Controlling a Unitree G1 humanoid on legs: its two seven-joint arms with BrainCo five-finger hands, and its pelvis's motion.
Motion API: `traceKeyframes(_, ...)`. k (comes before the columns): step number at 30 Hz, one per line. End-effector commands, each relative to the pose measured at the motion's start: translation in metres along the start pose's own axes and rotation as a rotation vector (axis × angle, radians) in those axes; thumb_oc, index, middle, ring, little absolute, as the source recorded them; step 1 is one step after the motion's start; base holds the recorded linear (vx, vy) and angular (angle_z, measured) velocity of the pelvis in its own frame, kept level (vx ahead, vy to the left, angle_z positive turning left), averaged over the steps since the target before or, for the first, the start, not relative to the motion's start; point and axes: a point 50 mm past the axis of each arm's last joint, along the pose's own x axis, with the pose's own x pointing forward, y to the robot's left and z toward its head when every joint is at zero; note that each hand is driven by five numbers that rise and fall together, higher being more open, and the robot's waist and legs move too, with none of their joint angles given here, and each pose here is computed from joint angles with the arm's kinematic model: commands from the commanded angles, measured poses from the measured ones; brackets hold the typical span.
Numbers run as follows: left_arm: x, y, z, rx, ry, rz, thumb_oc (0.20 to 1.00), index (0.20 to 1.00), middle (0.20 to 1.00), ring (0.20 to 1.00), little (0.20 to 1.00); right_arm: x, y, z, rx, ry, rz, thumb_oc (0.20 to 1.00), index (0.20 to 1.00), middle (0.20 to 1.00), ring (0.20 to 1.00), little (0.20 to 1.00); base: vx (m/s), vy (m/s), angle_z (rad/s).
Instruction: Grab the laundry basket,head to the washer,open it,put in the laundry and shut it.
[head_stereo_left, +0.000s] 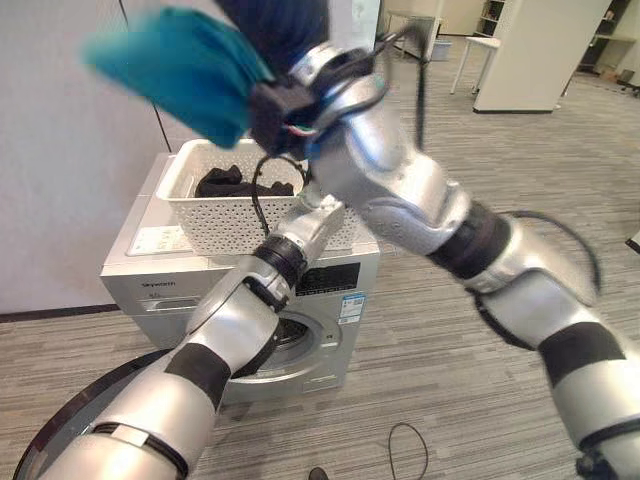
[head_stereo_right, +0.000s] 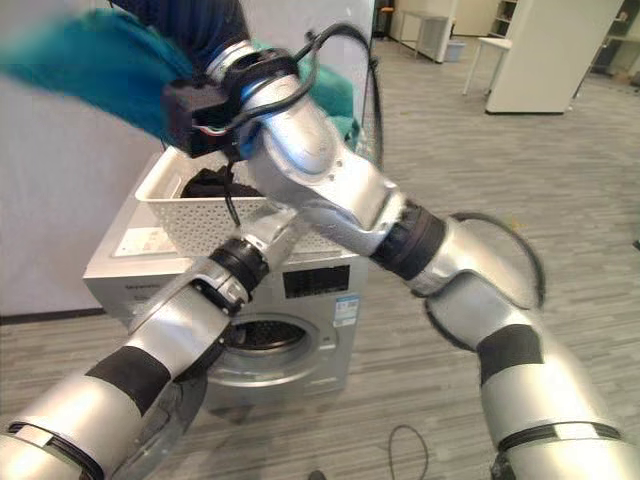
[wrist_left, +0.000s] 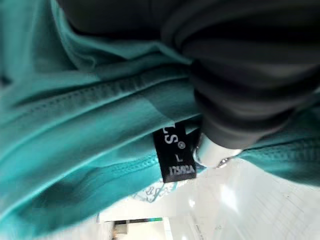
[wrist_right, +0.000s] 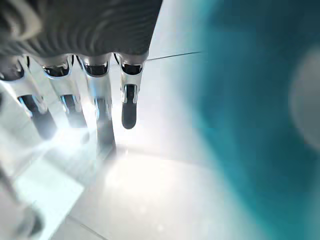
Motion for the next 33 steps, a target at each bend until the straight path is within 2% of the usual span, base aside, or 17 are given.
traceKeyframes(1, 0.003, -0.008, 0.075, -0.003, -0.314, -0.068, 0.200, 0.200, 0.200, 0.200, 0.200, 0.013, -0.044, 0.024, -0.239, -0.063, -0.116, 1.000, 1.000, 1.000, 1.000, 1.000, 0.00, 0.000, 0.00)
traceKeyframes(3, -0.005, 0.002, 0.111, 0.054, -0.473, -0.095, 0.200, 0.200, 0.200, 0.200, 0.200, -0.010, -0.068, 0.025, -0.352, -0.013, -0.146, 1.000, 1.000, 1.000, 1.000, 1.000, -0.01, 0.004, 0.03)
traceKeyframes(6, -0.019, 0.013, 0.151, 0.105, -0.658, -0.096, 0.200, 0.200, 0.200, 0.200, 0.200, -0.035, -0.084, 0.026, -0.406, 0.019, -0.184, 1.000, 1.000, 1.000, 1.000, 1.000, 0.00, 0.000, 0.00)
traceKeyframes(10, -0.040, 0.032, 0.203, 0.181, -0.879, -0.033, 0.200, 0.200, 0.200, 0.200, 0.200, -0.076, -0.102, 0.009, -0.343, 0.090, -0.287, 1.000, 1.000, 1.000, 1.000, 1.000, 0.00, 0.004, 0.01)
traceKeyframes(14, -0.060, 0.045, 0.253, 0.212, -1.053, 0.044, 0.200, 0.200, 0.200, 0.200, 0.200, -0.139, -0.115, -0.019, -0.289, 0.223, -0.446, 1.000, 1.000, 1.000, 1.000, 1.000, 0.00, 0.021, 0.13)
traceKeyframes(18, -0.078, 0.052, 0.278, 0.229, -1.164, 0.082, 0.200, 0.200, 0.200, 0.200, 0.200, -0.187, -0.129, -0.023, -0.321, 0.309, -0.582, 1.000, 1.000, 1.000, 1.000, 1.000, -0.02, 0.010, 0.18)
traceKeyframes(19, -0.078, 0.051, 0.278, 0.229, -1.164, 0.081, 0.200, 0.200, 0.200, 0.200, 0.200, -0.187, -0.129, -0.023, -0.321, 0.309, -0.582, 1.000, 1.000, 1.000, 1.000, 1.000, -0.02, 0.006, 0.19)
traceKeyframes(21, -0.094, 0.054, 0.287, 0.254, -1.246, 0.093, 0.200, 0.200, 0.200, 0.200, 0.200, -0.219, -0.141, -0.018, -0.394, 0.372, -0.683, 1.000, 1.000, 1.000, 1.000, 1.000, -0.04, 0.005, 0.16)
traceKeyframes(23, -0.100, 0.058, 0.289, 0.260, -1.275, 0.095, 0.200, 0.200, 0.200, 0.200, 0.200, -0.230, -0.145, -0.015, -0.413, 0.388, -0.710, 1.000, 1.000, 1.000, 1.000, 1.000, -0.03, 0.001, 0.19)
traceKeyframes(24, -0.109, 0.068, 0.286, 0.265, -1.300, 0.100, 0.200, 0.200, 0.200, 0.200, 0.200, -0.251, -0.151, -0.008, -0.446, 0.408, -0.778, 1.000, 1.000, 1.000, 1.000, 1.000, -0.02, 0.009, 0.21)
traceKeyframes(28, -0.124, 0.086, 0.274, 0.231, -1.330, 0.073, 0.200, 0.200, 0.200, 0.200, 0.200, -0.287, -0.156, 0.003, -0.491, 0.451, -0.890, 1.000, 1.000, 1.000, 1.000, 1.000, -0.01, 0.015, 0.27)
traceKeyframes(29, -0.134, 0.100, 0.257, 0.232, -1.330, 0.064, 0.200, 0.200, 0.200, 0.200, 0.200, -0.311, -0.156, 0.009, -0.517, 0.480, -0.958, 1.000, 1.000, 1.000, 1.000, 1.000, -0.02, 0.018, 0.35)
traceKeyframes(31, -0.146, 0.118, 0.230, 0.235, -1.301, 0.081, 0.200, 0.200, 0.200, 0.200, 0.200, -0.333, -0.154, 0.014, -0.555, 0.527, -1.019, 1.000, 1.000, 1.000, 1.000, 1.000, 0.01, 0.014, 0.25)
traceKeyframes(33, -0.159, 0.136, 0.193, 0.150, -1.239, 0.078, 0.200, 0.200, 0.200, 0.200, 0.200, -0.353, -0.148, 0.014, -0.525, 0.538, -1.091, 1.000, 1.000, 1.000, 1.000, 1.000, 0.01, 0.016, 0.20)
